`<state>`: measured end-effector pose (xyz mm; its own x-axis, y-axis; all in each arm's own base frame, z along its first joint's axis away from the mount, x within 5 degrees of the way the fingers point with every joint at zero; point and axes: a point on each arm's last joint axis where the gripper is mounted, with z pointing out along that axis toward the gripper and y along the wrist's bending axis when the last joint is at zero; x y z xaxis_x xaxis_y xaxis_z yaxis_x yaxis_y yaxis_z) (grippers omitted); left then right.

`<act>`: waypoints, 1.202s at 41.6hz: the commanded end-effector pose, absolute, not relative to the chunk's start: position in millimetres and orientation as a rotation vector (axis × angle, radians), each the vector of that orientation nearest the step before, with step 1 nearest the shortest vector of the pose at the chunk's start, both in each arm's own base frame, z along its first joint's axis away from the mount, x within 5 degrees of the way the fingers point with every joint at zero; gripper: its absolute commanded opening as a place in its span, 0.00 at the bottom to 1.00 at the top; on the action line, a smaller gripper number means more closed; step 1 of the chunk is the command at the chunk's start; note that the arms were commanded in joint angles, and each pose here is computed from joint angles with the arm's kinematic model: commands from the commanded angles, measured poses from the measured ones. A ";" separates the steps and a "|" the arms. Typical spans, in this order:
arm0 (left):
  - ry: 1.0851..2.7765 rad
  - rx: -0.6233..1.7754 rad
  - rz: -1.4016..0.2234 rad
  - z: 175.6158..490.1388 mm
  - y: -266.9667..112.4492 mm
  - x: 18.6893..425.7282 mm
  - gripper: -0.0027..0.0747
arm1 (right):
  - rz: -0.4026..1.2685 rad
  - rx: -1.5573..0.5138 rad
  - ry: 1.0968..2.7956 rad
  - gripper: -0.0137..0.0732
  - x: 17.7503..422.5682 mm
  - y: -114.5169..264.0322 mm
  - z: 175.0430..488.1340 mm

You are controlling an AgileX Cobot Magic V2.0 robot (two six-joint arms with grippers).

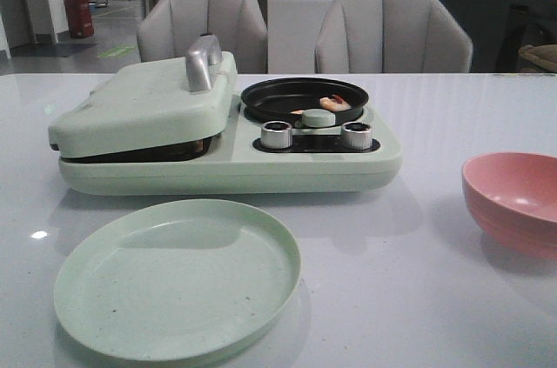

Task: Make breakfast with bread and shrimp

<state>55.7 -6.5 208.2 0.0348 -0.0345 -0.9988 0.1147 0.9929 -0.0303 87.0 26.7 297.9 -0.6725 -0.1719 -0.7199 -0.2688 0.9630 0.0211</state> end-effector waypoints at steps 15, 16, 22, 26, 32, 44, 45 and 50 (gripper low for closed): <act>1.441 0.064 -0.146 208.4 -7.2 54.9 0.16 | 0.160 -0.293 2.239 0.20 90.9 26.8 310.2; 1.441 0.064 -0.146 208.4 -7.2 54.9 0.16 | 0.160 -0.293 2.239 0.20 90.9 26.8 310.2; 1.441 0.064 -0.146 208.4 -7.2 54.9 0.16 | 0.160 -0.293 2.239 0.20 90.9 26.8 310.2; 1.441 0.064 -0.146 208.4 -7.2 54.9 0.16 | 0.160 -0.293 2.239 0.20 90.9 26.8 310.2; 1.441 0.064 -0.146 208.4 -7.2 54.9 0.17 | 0.160 -0.293 2.239 0.20 90.9 26.8 310.2; 1.441 0.064 -0.146 208.4 -7.2 54.9 0.16 | 0.083 -0.149 1.995 0.20 74.2 10.1 301.4; 1.441 0.064 -0.146 208.4 -7.2 54.9 0.16 | 0.069 -0.116 1.937 0.20 72.7 7.7 299.9; 1.441 0.064 -0.146 208.4 -7.2 54.9 0.16 | 0.010 -0.019 1.713 0.20 61.4 0.5 277.4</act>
<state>55.5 -7.7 209.2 0.0448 -0.0368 -0.9983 0.1367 0.9901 -0.0303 63.2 3.9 269.9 -0.3738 -0.0171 -0.9273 -0.0667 0.9977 0.0085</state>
